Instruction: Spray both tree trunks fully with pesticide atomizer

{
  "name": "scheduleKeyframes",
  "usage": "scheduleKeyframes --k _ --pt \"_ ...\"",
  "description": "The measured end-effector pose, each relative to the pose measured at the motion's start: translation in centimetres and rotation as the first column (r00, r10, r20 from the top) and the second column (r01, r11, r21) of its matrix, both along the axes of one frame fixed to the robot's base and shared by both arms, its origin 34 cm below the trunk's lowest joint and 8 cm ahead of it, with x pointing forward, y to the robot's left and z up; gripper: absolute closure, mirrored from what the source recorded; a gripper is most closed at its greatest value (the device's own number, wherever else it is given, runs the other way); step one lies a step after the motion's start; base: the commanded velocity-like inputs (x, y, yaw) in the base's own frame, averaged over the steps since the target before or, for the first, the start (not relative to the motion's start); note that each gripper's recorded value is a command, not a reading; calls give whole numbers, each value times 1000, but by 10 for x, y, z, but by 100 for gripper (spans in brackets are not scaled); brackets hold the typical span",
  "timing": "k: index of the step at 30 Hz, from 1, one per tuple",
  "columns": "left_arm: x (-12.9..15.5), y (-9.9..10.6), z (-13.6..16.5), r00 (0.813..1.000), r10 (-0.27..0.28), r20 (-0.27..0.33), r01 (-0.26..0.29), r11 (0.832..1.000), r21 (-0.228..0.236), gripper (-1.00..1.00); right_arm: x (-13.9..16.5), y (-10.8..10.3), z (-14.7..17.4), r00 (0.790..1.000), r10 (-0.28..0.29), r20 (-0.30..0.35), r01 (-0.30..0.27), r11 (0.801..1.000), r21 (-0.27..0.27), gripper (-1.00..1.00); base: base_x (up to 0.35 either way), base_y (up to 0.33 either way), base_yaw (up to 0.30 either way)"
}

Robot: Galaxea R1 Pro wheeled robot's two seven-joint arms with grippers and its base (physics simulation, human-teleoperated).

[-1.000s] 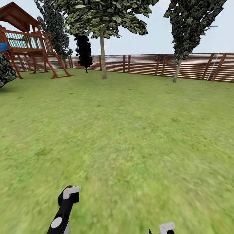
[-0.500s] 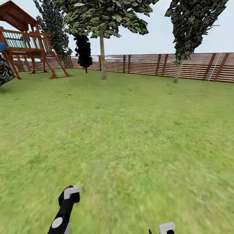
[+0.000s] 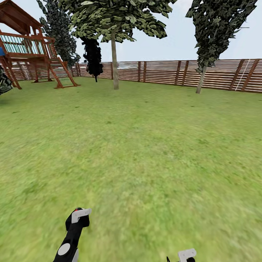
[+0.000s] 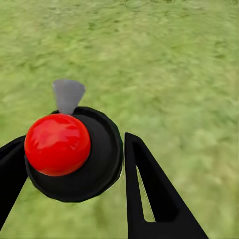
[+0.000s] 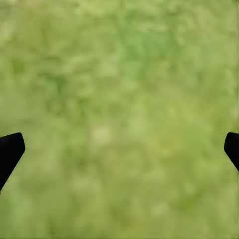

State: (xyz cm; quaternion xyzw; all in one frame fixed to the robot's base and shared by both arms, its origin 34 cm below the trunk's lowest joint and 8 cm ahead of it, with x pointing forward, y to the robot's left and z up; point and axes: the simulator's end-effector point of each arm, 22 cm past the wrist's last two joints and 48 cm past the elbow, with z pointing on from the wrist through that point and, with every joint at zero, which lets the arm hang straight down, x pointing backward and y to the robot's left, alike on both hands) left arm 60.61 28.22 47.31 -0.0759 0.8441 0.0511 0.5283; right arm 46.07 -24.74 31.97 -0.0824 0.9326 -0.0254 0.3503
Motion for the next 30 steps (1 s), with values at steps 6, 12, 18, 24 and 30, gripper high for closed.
scheduleKeyframes --k 6,12,18,24,30 --pt "0 0 0 1000 0 0 0 1000 0 100 0 0 0 1000 0 0 0 1000 0 -100 338 0 0" --pt "0 0 0 1000 -1 0 1 1000 1 100 0 0 0 1000 0 0 0 1000 0 -100 338 0 0" --pt "0 0 0 1000 -1 0 1 1000 1 100 0 0 0 1000 0 0 0 1000 0 -100 338 0 0" --pt "0 0 0 1000 0 0 0 1000 0 100 0 0 0 1000 0 0 0 1000 0 -100 338 0 0" --pt "0 0 0 1000 0 0 0 1000 -1 100 0 0 0 1000 0 0 0 1000 0 -100 338 0 0"
